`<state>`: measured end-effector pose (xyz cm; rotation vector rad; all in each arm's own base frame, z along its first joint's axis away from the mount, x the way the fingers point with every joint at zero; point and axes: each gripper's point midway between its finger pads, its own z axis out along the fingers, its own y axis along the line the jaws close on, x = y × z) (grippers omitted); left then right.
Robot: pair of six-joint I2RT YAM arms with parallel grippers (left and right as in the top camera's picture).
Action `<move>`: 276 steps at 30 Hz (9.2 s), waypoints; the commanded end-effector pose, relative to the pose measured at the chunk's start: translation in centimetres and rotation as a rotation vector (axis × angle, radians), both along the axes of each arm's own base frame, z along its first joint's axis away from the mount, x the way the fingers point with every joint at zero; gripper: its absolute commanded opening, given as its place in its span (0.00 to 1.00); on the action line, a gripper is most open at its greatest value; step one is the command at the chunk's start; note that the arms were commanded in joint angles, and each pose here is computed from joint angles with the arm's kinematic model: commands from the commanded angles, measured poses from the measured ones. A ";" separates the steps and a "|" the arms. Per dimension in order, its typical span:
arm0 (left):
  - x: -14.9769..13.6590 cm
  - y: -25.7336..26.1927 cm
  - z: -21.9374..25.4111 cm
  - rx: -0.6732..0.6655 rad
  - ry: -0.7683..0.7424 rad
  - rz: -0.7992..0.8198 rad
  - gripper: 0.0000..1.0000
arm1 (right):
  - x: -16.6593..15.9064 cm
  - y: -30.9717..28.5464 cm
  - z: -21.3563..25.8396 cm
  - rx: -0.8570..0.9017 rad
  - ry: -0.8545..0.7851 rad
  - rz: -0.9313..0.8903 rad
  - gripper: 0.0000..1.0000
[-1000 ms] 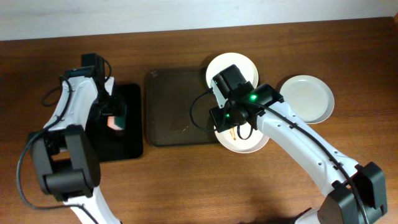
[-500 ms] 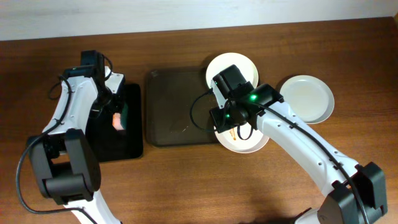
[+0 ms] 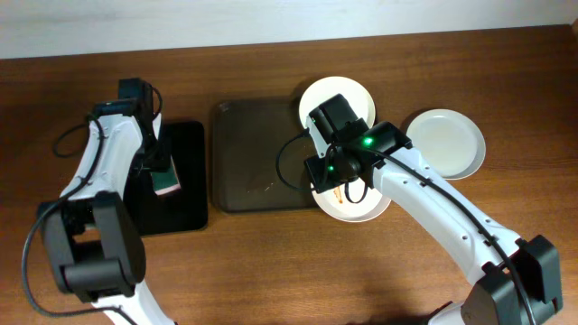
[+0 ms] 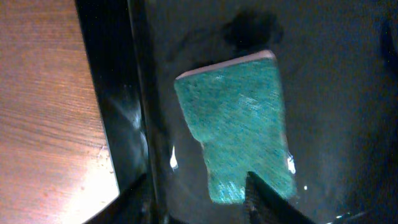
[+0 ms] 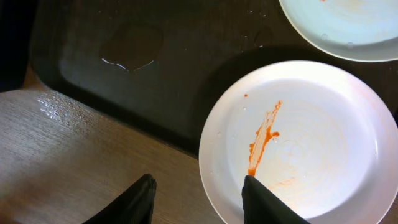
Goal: Clean dirty plates on tray and stack at the side
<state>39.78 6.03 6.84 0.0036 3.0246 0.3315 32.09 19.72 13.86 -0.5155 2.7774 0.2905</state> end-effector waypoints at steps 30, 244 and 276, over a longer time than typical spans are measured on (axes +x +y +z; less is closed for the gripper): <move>0.4 -3.3 -2.1 -0.176 -0.096 -0.062 0.00 | 1.0 -0.4 1.1 0.027 -0.031 -0.030 0.47; -4.9 -2.6 -3.4 -0.340 -0.002 0.078 0.00 | 13.3 19.6 10.7 -0.431 -1.002 0.263 0.04; -4.4 -2.5 -3.3 -0.337 -0.025 0.076 0.00 | 9.9 -23.0 -0.5 0.212 0.002 -0.519 0.48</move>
